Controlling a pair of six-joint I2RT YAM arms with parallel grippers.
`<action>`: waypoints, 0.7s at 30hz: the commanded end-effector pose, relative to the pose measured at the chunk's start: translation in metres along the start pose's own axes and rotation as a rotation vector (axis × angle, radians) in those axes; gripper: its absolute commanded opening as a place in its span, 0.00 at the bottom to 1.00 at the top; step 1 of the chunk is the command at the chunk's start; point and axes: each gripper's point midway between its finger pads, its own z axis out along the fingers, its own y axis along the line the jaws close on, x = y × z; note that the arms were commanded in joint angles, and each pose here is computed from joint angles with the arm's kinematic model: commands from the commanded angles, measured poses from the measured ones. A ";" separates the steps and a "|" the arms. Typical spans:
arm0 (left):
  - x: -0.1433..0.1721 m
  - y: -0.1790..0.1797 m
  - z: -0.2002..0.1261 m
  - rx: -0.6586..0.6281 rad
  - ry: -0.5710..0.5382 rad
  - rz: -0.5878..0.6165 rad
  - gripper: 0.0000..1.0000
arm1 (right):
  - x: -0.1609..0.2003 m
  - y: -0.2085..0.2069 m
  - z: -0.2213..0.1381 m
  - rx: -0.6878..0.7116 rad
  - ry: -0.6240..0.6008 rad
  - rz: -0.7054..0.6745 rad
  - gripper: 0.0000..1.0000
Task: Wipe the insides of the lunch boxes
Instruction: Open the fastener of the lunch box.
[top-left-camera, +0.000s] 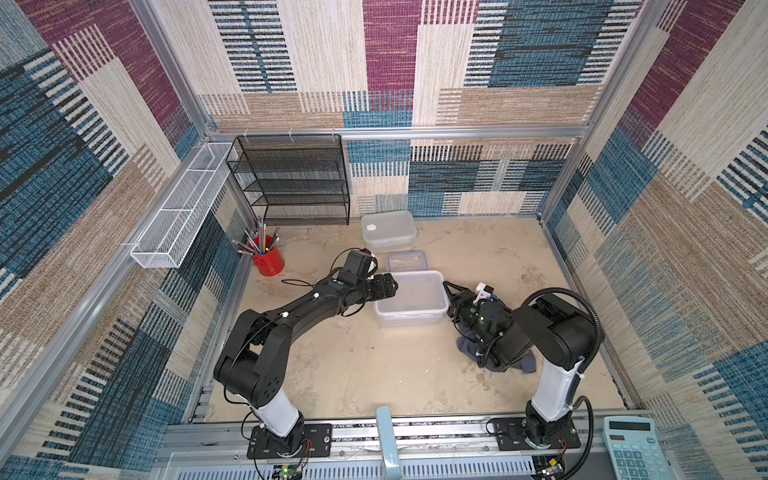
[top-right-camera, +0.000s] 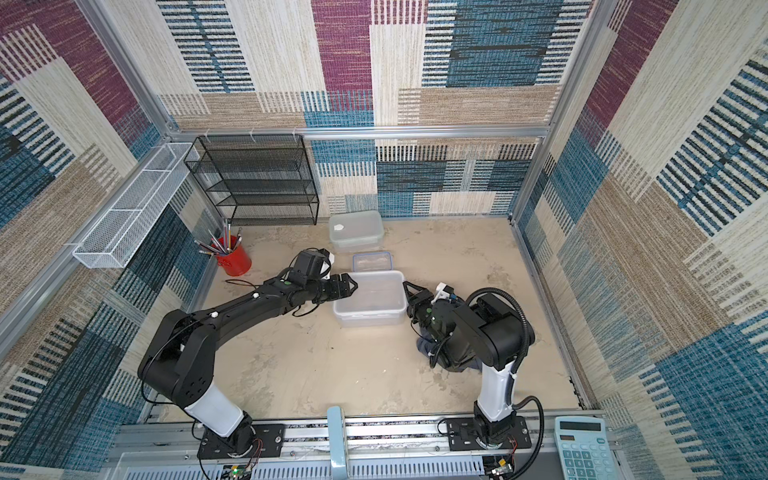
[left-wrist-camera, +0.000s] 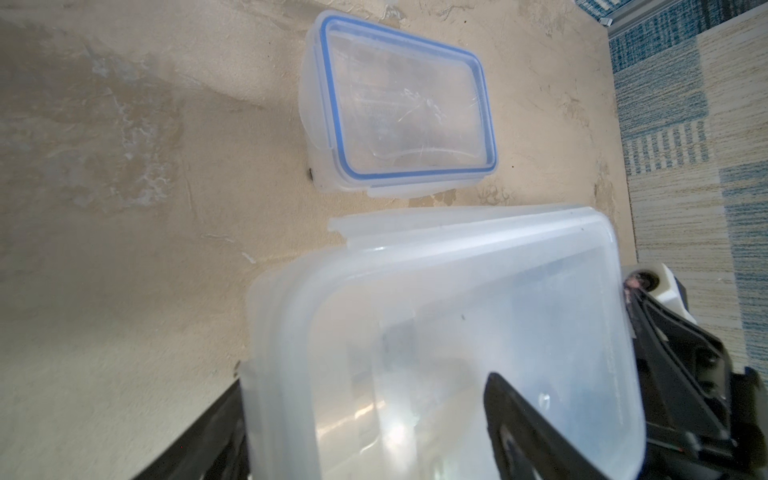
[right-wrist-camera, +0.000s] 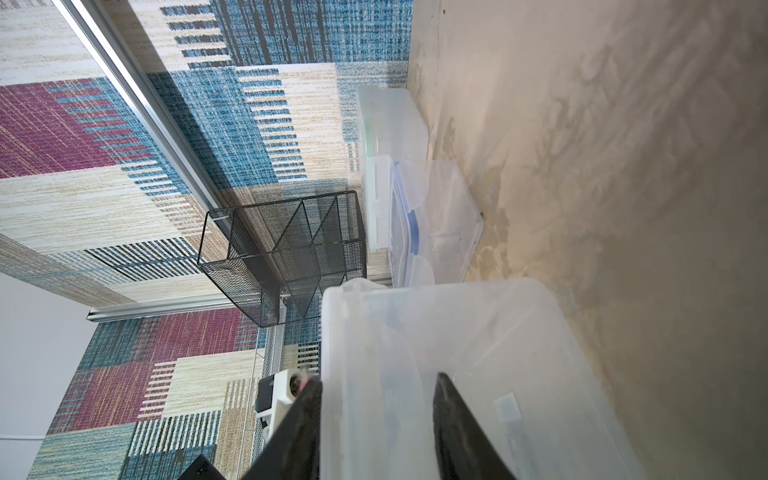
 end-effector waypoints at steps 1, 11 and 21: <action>0.031 -0.009 0.002 0.045 0.126 0.007 0.85 | 0.039 0.074 -0.015 -0.321 0.190 -0.014 0.34; 0.035 -0.007 0.003 0.031 0.131 0.015 0.85 | 0.042 0.070 -0.011 -0.306 0.187 -0.020 0.11; 0.037 -0.007 0.002 0.020 0.127 0.020 0.85 | 0.048 0.059 -0.001 -0.235 0.169 -0.106 0.00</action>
